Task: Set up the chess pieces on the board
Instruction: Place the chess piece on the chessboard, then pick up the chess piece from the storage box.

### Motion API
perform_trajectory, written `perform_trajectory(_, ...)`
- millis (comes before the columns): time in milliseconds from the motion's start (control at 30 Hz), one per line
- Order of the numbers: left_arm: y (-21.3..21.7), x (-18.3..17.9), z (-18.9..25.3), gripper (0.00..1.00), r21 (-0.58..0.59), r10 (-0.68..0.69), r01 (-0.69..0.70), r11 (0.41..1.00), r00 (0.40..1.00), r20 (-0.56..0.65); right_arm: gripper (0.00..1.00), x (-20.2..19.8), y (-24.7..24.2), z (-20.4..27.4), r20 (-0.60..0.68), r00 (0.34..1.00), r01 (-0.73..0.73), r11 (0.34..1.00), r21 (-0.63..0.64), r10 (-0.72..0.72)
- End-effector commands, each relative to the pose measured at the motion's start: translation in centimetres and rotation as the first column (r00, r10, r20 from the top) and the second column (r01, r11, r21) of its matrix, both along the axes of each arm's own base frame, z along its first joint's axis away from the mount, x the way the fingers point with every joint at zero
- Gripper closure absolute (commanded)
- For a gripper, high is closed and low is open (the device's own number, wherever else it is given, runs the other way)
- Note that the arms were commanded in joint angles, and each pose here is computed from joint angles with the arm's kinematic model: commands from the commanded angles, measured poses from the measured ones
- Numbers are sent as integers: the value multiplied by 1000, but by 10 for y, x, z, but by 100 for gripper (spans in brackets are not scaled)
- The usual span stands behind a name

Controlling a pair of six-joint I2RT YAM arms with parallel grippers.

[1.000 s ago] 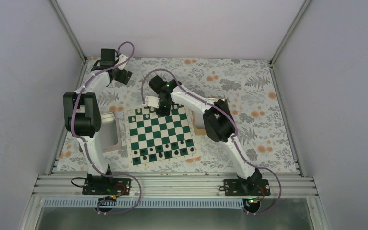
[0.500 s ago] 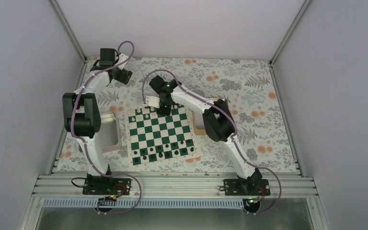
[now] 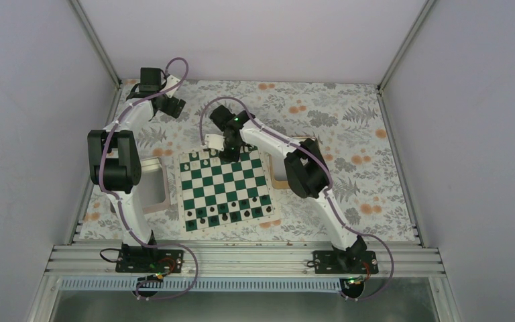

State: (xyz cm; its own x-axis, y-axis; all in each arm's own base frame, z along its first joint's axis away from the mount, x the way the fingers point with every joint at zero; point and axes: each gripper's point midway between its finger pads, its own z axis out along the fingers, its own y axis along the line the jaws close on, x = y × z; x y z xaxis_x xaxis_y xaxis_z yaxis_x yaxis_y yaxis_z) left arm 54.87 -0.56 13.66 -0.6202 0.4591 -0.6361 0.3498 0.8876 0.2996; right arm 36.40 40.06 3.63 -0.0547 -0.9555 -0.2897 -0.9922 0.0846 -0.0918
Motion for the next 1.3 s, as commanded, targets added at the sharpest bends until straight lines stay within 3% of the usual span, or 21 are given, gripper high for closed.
perform_trajectory(0,-3,-3,18,0,-1,-14,14,1000,999,33,72,1,-11,64,50,999,18,998,59,-21)
perform_trajectory(133,-1,-3,24,0,8,-9,9,1000,999,51,70,4,-43,123,103,992,66,992,105,-77)
perform_trajectory(267,1,-3,27,0,17,2,-3,1000,998,61,70,31,-122,149,155,956,237,968,89,-248)
perform_trajectory(433,2,-2,24,0,16,7,-8,1000,998,60,67,37,-226,126,153,896,422,906,-10,-416)
perform_trajectory(600,-1,0,19,0,13,4,-4,1000,999,50,63,20,-282,80,140,862,502,860,-95,-488)
perform_trajectory(900,-9,0,20,0,19,-9,8,1000,999,49,61,12,-299,22,43,842,537,829,-154,-537)
perform_trajectory(1267,-10,-2,16,0,24,-17,16,1000,999,42,63,21,-298,-2,-9,841,532,830,-166,-540)
